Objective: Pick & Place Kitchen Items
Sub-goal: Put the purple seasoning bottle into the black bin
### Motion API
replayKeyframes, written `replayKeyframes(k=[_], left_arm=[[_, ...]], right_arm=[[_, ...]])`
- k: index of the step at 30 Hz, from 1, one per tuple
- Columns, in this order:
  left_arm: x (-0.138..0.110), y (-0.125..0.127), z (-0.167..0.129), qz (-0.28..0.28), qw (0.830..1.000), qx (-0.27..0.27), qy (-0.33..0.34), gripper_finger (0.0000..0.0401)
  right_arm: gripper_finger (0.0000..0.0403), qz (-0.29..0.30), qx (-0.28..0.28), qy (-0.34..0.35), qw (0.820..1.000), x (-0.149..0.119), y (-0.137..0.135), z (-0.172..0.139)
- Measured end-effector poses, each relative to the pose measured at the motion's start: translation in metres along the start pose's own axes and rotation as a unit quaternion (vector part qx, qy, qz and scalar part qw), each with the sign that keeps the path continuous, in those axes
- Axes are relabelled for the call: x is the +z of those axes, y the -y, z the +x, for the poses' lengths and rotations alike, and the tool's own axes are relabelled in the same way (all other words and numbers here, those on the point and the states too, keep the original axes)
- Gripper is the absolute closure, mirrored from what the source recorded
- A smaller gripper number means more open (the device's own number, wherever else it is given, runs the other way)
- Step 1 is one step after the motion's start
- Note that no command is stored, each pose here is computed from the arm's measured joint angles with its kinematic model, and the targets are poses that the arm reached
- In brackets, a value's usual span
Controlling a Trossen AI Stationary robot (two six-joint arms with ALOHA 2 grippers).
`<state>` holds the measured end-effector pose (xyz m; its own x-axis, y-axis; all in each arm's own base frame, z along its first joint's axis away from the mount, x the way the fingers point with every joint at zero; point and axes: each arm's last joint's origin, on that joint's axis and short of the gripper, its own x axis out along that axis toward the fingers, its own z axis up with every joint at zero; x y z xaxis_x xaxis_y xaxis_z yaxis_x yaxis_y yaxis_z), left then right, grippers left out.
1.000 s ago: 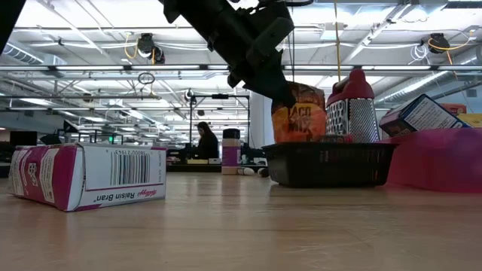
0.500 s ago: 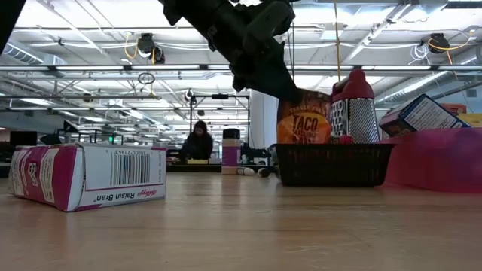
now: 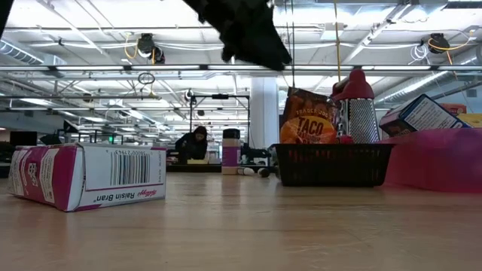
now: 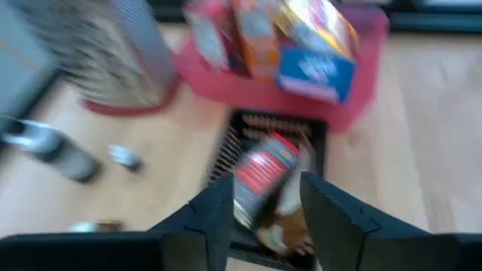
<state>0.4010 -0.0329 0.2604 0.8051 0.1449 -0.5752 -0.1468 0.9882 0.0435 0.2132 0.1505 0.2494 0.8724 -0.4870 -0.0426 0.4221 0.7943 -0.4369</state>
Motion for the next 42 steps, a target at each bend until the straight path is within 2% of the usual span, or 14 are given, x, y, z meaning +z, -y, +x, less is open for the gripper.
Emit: replayKeyframes(k=[4, 9, 18, 26, 33, 38, 42], left_arm=[[0.01, -0.009, -0.021, 0.0, 0.997, 0.08, 0.02, 0.0229], [0.005, -0.029, -0.026, 0.006, 0.989, 0.147, -0.019, 0.0201], [-0.006, -0.099, -0.023, -0.071, 0.966, 0.234, -0.083, 0.013], [-0.01, -0.151, -0.022, -0.111, 0.952, 0.271, -0.088, 0.008], [-0.018, -0.188, -0.012, -0.135, 0.946, 0.28, -0.087, 0.0065], [-0.021, -0.205, -0.003, -0.15, 0.956, 0.242, -0.067, 0.0064], [-0.025, -0.213, 0.002, -0.145, 0.958, 0.239, -0.068, 0.0065]], right_arm=[[0.0348, 0.001, 0.0, 0.0, 1.0, 0.0, 0.0, 0.0], [0.0348, 0.002, 0.0, 0.0, 1.0, 0.0, 0.0, 0.0], [0.0348, 0.003, 0.0, 0.0, 1.0, 0.0, 0.0, 0.0], [0.0348, 0.003, 0.0, 0.0, 1.0, 0.0, 0.0, 0.0], [0.0348, 0.0, 0.0, 0.0, 1.0, 0.0, 0.0, 0.0], [0.0348, 0.001, 0.0, 0.0, 1.0, 0.0, 0.0, 0.0], [0.0348, 0.0, -0.001, 0.0, 1.0, 0.0, 0.0, 0.0]])
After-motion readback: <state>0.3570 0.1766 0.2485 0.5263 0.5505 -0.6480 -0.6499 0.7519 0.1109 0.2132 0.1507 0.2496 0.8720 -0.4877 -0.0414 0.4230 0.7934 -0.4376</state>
